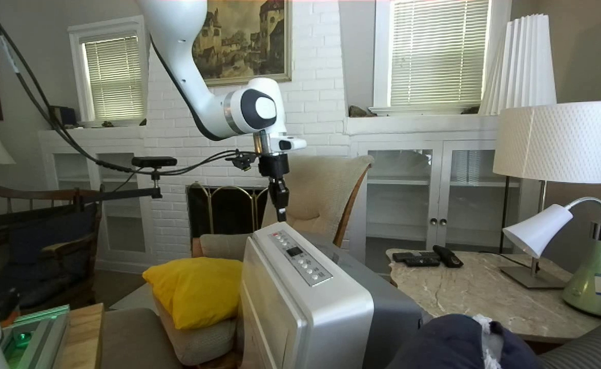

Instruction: Press three buttons on the air conditioner.

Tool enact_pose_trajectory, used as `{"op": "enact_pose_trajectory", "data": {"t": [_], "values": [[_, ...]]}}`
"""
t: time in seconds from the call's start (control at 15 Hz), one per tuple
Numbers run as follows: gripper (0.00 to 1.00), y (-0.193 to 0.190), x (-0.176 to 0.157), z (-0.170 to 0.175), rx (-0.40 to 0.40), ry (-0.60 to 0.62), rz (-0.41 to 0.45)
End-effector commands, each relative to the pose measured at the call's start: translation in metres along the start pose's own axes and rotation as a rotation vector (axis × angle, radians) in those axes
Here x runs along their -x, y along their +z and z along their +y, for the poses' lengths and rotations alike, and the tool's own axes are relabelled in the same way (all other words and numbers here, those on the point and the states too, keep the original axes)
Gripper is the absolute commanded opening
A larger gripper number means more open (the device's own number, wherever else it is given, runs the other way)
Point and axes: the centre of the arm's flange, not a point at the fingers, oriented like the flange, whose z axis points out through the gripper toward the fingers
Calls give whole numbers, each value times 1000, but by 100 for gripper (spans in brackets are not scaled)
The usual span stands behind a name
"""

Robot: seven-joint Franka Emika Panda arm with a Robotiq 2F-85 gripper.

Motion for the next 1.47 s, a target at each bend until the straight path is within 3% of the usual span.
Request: {"op": "enact_pose_trajectory", "data": {"t": [0.0,0.47,1.4], "values": [[0,4,0,-5,36,-21,6],[0,11,7,-3,83,-61,-39],[0,22,12,-12,64,-149,-73]]}}
